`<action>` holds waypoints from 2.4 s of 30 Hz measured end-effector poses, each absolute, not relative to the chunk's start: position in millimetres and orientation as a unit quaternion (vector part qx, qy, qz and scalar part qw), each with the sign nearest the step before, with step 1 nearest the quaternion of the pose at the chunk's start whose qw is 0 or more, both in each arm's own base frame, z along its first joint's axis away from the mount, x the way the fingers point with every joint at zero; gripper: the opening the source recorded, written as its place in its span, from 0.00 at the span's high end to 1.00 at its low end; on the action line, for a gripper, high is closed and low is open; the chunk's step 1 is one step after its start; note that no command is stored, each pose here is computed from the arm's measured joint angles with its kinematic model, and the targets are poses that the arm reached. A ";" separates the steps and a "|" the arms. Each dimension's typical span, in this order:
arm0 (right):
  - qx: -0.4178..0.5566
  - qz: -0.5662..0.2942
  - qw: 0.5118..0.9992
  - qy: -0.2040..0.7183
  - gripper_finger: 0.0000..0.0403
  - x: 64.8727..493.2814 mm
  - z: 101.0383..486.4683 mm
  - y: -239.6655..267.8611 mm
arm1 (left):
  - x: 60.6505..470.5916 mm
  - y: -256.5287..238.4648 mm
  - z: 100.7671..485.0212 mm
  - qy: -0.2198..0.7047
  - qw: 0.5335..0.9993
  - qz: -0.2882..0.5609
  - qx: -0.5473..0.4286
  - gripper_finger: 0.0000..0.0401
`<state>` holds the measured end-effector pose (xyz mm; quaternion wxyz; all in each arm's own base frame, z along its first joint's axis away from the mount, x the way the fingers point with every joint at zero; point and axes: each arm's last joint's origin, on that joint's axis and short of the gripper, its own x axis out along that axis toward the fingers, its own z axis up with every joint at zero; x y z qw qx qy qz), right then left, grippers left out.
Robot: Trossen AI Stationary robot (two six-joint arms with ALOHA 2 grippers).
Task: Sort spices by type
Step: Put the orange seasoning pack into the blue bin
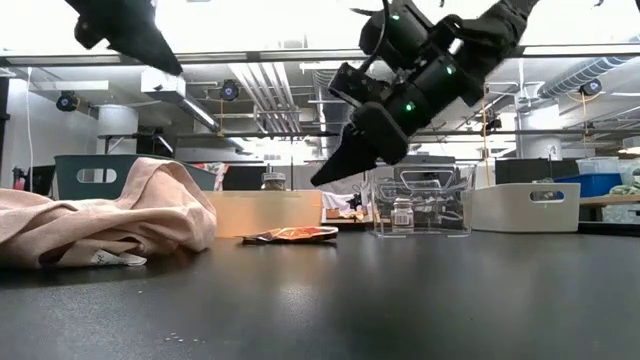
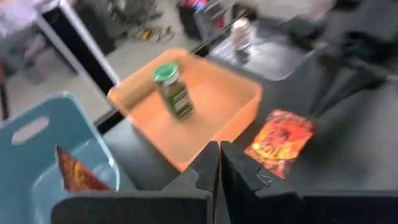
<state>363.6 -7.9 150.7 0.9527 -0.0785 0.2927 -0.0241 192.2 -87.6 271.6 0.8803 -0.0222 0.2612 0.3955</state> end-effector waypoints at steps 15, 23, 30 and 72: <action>-0.047 -0.141 0.950 0.276 0.97 392.9 88.2 -13.2 | 178.9 -115.6 270.9 0.196 0.911 0.361 0.031 1.00; -0.010 -0.134 0.934 0.332 0.97 387.6 96.4 9.2 | 183.0 -119.1 265.5 0.198 0.911 0.361 0.036 1.00; 0.058 -0.128 0.915 0.379 0.97 369.0 118.7 38.7 | 197.3 -132.4 250.9 0.212 0.913 0.349 0.020 1.00; -0.050 -0.114 0.871 0.475 0.97 331.4 149.7 85.1 | 232.6 -166.4 229.5 0.270 0.932 0.236 -0.057 1.00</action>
